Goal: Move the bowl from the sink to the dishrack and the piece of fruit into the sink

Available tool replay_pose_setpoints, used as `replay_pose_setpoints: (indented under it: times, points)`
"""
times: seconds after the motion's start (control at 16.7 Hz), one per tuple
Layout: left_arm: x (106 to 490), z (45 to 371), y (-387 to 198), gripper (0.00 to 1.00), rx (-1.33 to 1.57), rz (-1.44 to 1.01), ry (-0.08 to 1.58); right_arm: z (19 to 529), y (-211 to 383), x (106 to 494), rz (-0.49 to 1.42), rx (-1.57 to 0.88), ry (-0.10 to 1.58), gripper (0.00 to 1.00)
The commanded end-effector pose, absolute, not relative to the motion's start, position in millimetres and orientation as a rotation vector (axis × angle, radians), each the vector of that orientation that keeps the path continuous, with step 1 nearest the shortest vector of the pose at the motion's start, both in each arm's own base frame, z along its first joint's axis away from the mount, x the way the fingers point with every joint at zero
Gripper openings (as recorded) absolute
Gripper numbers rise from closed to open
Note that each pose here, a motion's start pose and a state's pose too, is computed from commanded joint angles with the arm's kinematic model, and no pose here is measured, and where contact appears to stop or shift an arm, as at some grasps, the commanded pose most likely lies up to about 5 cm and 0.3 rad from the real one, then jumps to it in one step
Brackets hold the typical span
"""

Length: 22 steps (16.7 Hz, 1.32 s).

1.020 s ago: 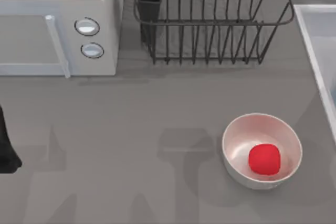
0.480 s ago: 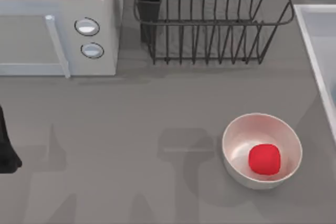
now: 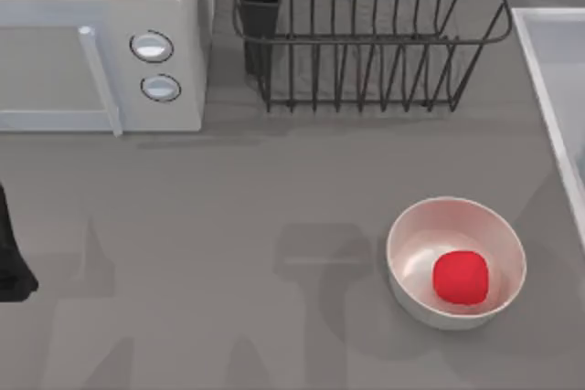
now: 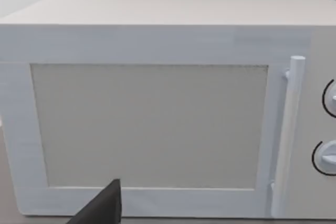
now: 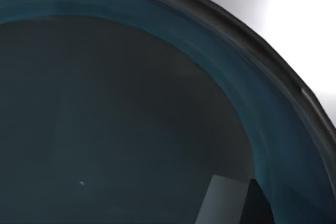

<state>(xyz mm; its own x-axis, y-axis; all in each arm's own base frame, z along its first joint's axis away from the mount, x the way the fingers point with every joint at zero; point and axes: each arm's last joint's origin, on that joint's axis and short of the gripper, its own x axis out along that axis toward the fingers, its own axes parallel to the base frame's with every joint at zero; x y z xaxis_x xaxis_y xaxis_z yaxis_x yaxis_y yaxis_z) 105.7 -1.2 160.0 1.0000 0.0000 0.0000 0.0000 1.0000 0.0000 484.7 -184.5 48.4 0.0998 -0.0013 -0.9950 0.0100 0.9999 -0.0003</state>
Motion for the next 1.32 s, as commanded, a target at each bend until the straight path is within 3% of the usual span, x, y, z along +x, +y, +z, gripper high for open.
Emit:
replay_pose_setpoints:
  times: [0.42, 0.72, 1.08, 1.32]
  points:
    - [105.7, 160.0, -1.2, 1.0, 0.0, 0.0, 0.0, 55.9, -184.4, 483.9, -0.005, 0.002, 1.465, 0.0]
    - [105.7, 160.0, -1.2, 1.0, 0.0, 0.0, 0.0, 131.1, -204.1, 451.1, 0.019, -0.034, 1.454, 0.0]
    - [105.7, 160.0, -1.2, 1.0, 0.0, 0.0, 0.0, 277.8, -217.4, 326.1, 0.008, -0.043, 1.445, 0.0]
    - [105.7, 160.0, -1.2, 1.0, 0.0, 0.0, 0.0, 334.4, -197.4, 234.2, -0.009, -0.023, 1.452, 0.0]
